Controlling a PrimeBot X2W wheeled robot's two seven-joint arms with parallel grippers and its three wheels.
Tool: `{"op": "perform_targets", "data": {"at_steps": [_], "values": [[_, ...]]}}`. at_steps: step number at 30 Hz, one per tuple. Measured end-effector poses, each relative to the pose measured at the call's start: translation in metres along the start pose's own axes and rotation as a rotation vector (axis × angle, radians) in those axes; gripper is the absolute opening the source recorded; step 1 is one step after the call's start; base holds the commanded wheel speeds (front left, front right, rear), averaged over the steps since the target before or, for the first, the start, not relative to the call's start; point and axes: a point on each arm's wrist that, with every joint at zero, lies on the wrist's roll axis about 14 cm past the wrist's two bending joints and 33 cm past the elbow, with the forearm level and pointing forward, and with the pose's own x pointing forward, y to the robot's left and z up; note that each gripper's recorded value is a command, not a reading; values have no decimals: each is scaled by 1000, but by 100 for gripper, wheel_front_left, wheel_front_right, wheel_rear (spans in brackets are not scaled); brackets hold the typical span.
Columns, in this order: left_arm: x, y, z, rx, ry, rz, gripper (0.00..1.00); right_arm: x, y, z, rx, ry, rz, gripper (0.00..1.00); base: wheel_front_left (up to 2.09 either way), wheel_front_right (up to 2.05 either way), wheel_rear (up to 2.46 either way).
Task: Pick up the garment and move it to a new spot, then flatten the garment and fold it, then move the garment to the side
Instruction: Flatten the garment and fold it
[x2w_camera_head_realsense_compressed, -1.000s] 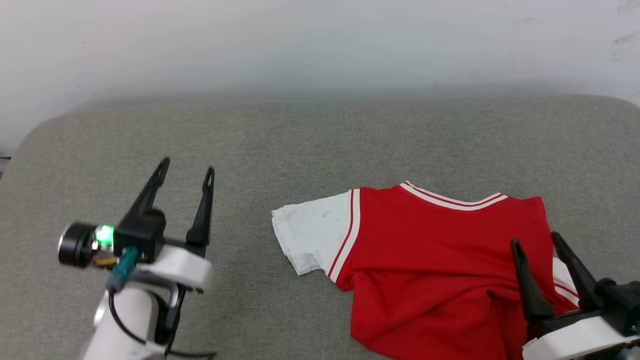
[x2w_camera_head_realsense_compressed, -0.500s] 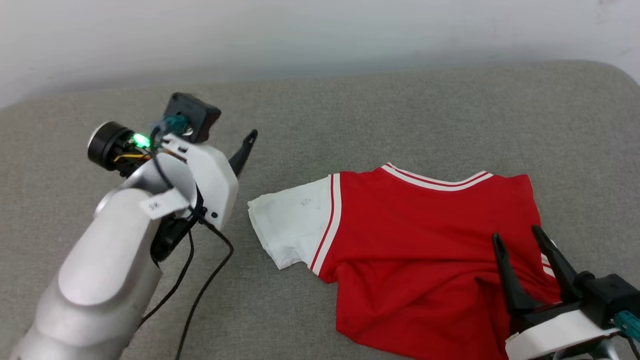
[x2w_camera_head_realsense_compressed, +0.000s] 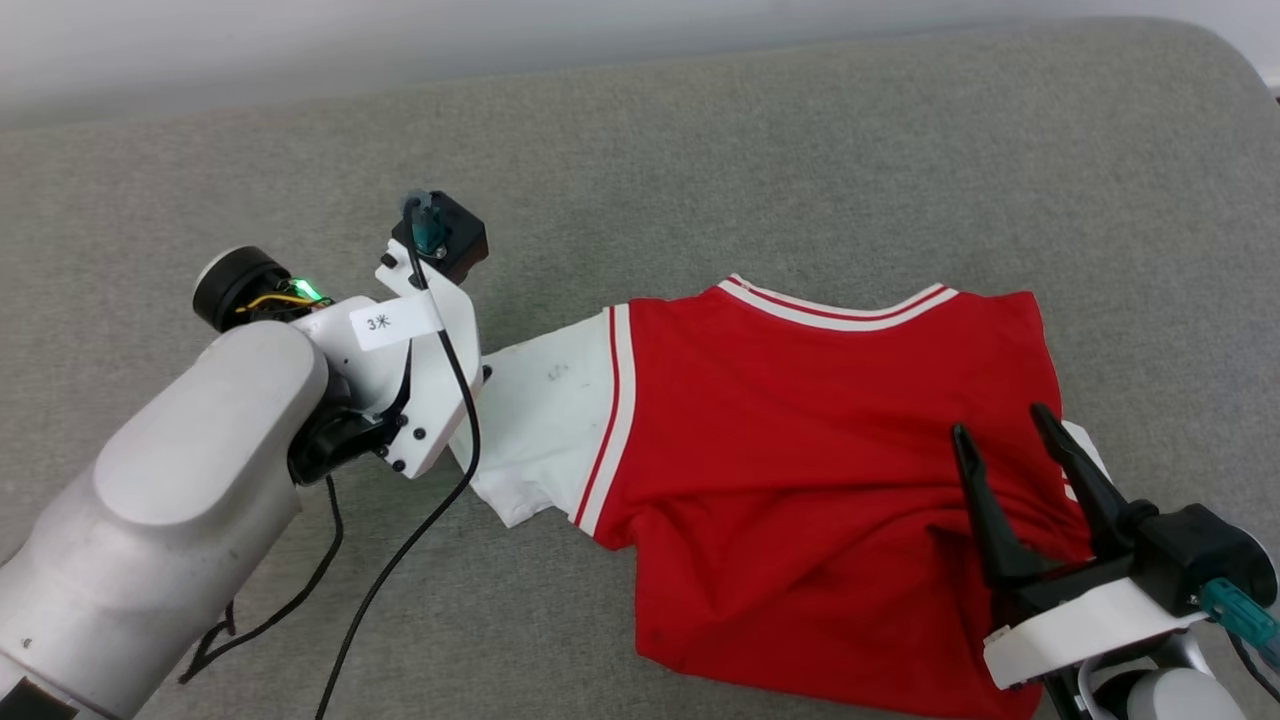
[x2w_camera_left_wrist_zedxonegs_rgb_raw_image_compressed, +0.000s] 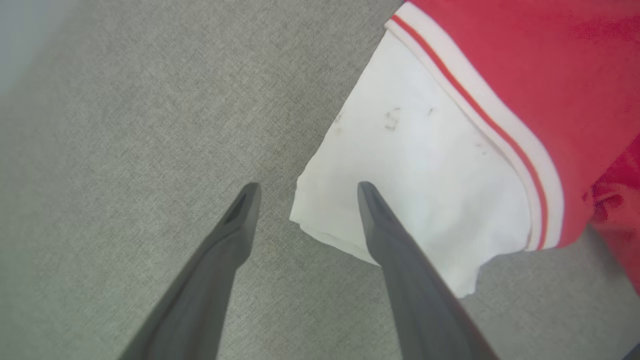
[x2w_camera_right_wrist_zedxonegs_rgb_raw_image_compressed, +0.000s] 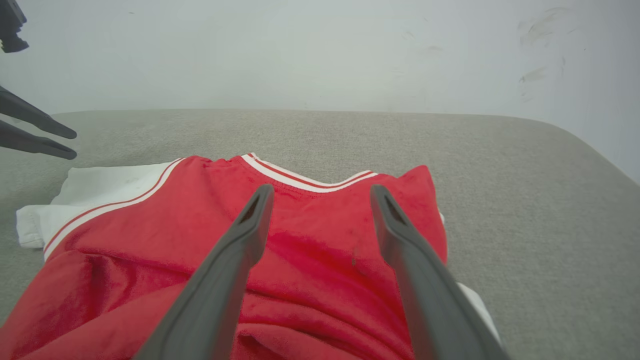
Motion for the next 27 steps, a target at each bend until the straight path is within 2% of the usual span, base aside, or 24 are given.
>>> {"op": "perform_targets", "data": {"at_steps": [8, 12, 13, 14, 15, 20, 27], "values": [[33, -7, -54, 43, 215, -61, 100, 5, -7, -12, -4, 28, -20, 100, 0, 0, 0], [37, -10, -64, 52, 251, -82, 100, 4, -9, -16, -6, 39, -26, 100, 0, 0, 0], [37, -11, -65, 54, 253, -86, 83, 4, -9, -16, -7, 39, -27, 100, 0, 0, 0], [37, -11, -66, 60, 254, -86, 18, 4, -9, -17, -7, 41, -27, 100, 0, 0, 0], [37, -11, -65, 69, 245, -84, 0, 4, -9, -17, -6, 41, -26, 100, 0, 0, 0], [33, -17, -63, 83, 187, -91, 0, 6, -4, -14, -7, 28, -10, 100, 0, 0, 0], [3, -9, -32, 86, -2, -37, 0, -1, 3, -4, -4, 0, 7, 100, 0, 0, 0]]}}
